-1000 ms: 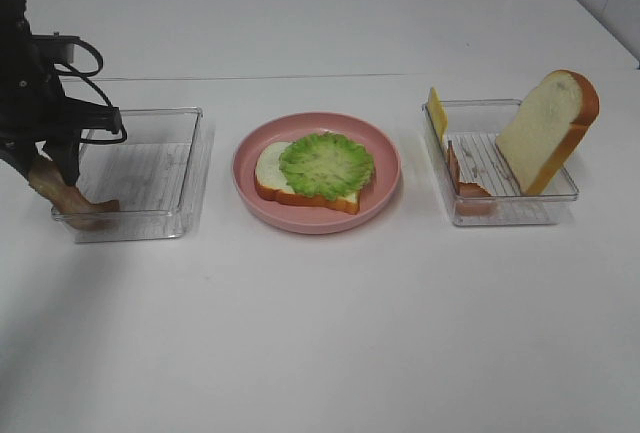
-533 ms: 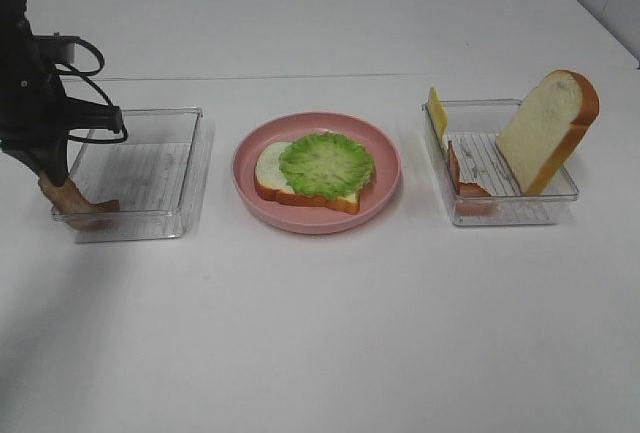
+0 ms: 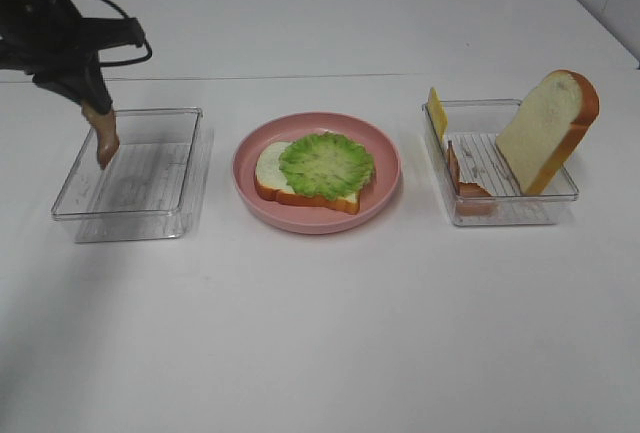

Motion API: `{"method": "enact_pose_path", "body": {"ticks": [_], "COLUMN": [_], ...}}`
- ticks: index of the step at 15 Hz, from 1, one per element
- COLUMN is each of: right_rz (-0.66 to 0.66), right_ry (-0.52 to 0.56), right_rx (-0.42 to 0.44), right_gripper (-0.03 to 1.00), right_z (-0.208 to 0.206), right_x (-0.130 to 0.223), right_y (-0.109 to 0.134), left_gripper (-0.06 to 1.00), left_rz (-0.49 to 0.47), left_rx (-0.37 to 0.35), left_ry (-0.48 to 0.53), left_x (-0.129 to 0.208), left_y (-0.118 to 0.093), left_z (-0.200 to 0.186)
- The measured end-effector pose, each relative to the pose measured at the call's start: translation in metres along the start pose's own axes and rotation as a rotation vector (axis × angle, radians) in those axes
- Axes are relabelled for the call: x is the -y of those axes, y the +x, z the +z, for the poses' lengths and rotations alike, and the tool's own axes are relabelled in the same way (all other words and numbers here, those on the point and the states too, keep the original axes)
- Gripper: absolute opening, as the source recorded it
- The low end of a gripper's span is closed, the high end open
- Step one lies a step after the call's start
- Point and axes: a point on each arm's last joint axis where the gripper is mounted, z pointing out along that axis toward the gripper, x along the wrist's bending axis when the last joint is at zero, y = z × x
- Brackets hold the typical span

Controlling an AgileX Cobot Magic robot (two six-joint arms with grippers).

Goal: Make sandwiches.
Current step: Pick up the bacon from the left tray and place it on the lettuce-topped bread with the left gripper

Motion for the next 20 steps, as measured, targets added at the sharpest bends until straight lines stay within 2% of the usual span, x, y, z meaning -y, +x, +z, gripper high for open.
{"method": "enact_pose_path", "body": {"ticks": [2,5,8,9,10,13,15,17,20], "right_rz": [0.000,0.000,0.000,0.000,0.000,0.000,0.000,0.000,0.000], "right_ry": [0.000,0.000,0.000,0.000,0.000,0.000,0.000,0.000,0.000], "right_rx": [0.000,0.000,0.000,0.000,0.000,0.000,0.000,0.000,0.000], "right_gripper": [0.75,0.75,0.75,0.75,0.75,0.75,0.75,0.75,0.75], "right_z": [0.000,0.000,0.000,0.000,0.000,0.000,0.000,0.000,0.000], "right_x": [0.000,0.000,0.000,0.000,0.000,0.000,0.000,0.000,0.000], "right_y": [0.000,0.000,0.000,0.000,0.000,0.000,0.000,0.000,0.000], "left_gripper": [0.00,0.00,0.00,0.00,0.00,0.00,0.00,0.00,0.00], "left_rz": [-0.001,-0.020,0.012,0.048,0.057,0.050,0.032,-0.024,-0.091], "left_rx": [0.140,0.344,0.443,0.473,0.494,0.549,0.562,0.587,0.657], "left_ry": [-0.058,-0.196,-0.316,-0.352,-0.363,-0.327,-0.279,-0.193,-0.123], "left_x": [-0.010,-0.023,-0.024,-0.019,-0.015,-0.002,0.005,0.016,0.026], "left_y": [-0.016,-0.040,-0.077,-0.101,-0.113,-0.145,-0.154,-0.165,-0.173], "left_z": [-0.011,-0.019,-0.019,-0.017,-0.016,0.007,0.027,0.063,0.096]}}
